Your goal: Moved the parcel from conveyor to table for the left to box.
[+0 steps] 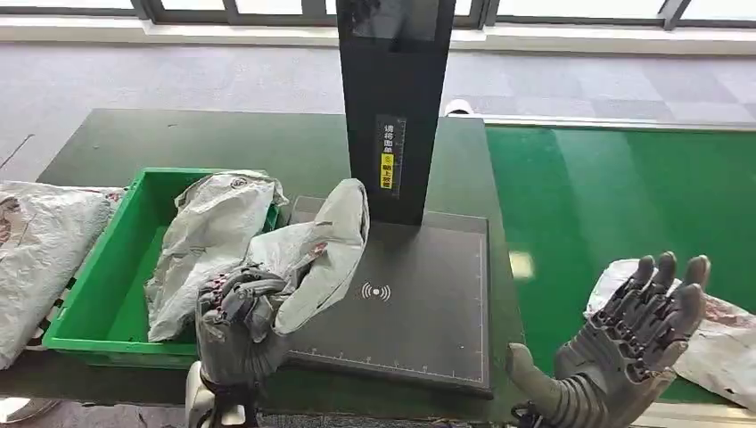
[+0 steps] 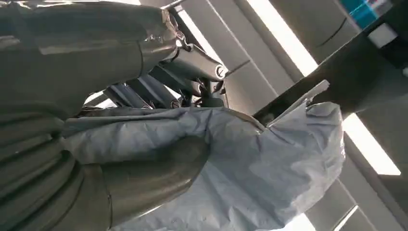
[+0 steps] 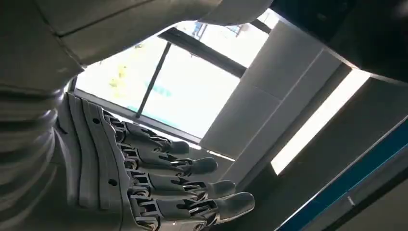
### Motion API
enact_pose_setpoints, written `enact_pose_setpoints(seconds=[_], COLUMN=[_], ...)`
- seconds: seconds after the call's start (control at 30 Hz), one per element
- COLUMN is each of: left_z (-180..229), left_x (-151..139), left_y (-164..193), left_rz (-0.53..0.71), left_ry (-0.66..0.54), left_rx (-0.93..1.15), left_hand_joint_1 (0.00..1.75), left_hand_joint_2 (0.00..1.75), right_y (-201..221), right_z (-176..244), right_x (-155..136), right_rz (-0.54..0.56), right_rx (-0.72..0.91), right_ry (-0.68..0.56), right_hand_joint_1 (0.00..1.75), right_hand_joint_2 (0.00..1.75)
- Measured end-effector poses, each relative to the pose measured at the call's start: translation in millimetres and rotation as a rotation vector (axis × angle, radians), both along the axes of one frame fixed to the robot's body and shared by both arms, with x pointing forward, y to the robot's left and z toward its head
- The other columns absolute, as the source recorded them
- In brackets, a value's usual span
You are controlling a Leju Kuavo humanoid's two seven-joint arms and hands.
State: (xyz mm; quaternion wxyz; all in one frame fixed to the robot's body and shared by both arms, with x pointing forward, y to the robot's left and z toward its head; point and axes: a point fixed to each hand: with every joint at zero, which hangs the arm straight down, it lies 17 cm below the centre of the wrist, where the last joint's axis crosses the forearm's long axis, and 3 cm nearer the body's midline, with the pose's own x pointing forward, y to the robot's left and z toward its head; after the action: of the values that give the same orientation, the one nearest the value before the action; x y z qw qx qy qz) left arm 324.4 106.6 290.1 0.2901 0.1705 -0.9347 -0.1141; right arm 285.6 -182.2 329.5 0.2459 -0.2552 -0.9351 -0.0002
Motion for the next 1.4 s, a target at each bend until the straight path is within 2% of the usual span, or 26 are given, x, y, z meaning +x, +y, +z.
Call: enact_pose_setpoints(seconds=[0.23, 0.8, 0.87, 0.93, 0.97, 1.07, 1.2, 1.27, 1.4], left_z=[16.6, 26.0, 43.2, 69.4, 85.2, 123.3, 151.5, 157.5, 161.3], left_x=[-9.9, -14.5, 5.0, 44.5, 61.4, 101.6, 123.2, 140.0, 192.3], left_y=[9.8, 19.6, 32.3, 41.6, 48.3, 78.1, 99.5, 110.0, 155.2], left_rz=[0.012, 0.044, -0.019, -0.126, -0.126, -0.042, 0.032, 0.115, 0.375], left_ry=[-0.047, -0.083, -0.050, 0.015, 0.011, -0.036, -0.078, -0.068, -0.023], left_rx=[-0.010, -0.014, -0.076, -0.104, -0.088, -0.015, 0.025, 0.064, 0.186], left_hand_joint_1=[1.75, 1.75, 1.75, 1.75, 1.75, 1.75, 1.75, 1.75, 1.75], left_hand_joint_2=[1.75, 1.75, 1.75, 1.75, 1.75, 1.75, 1.75, 1.75, 1.75], right_y=[-0.5, -1.6, -1.9, -2.8, -3.2, -4.1, -4.4, -5.5, -8.3], right_z=[0.6, 1.1, -0.1, -2.1, -3.0, -5.2, -8.1, -8.3, -7.0], right_x=[-0.8, -1.3, -1.5, -1.8, -1.9, -2.4, -3.3, -3.0, -1.2], right_rz=[-0.001, 0.000, 0.000, 0.002, 0.003, 0.004, 0.005, 0.008, 0.023], right_rx=[0.001, 0.008, 0.010, 0.015, 0.016, 0.018, 0.016, 0.023, 0.045], right_ry=[-0.001, -0.002, 0.003, 0.010, 0.013, 0.019, 0.028, 0.029, 0.026], right_hand_joint_1=[0.00, 0.00, 0.00, 0.00, 0.00, 0.00, 0.00, 0.00, 0.00], right_hand_joint_2=[1.75, 1.75, 1.75, 1.75, 1.75, 1.75, 1.75, 1.75, 1.75])
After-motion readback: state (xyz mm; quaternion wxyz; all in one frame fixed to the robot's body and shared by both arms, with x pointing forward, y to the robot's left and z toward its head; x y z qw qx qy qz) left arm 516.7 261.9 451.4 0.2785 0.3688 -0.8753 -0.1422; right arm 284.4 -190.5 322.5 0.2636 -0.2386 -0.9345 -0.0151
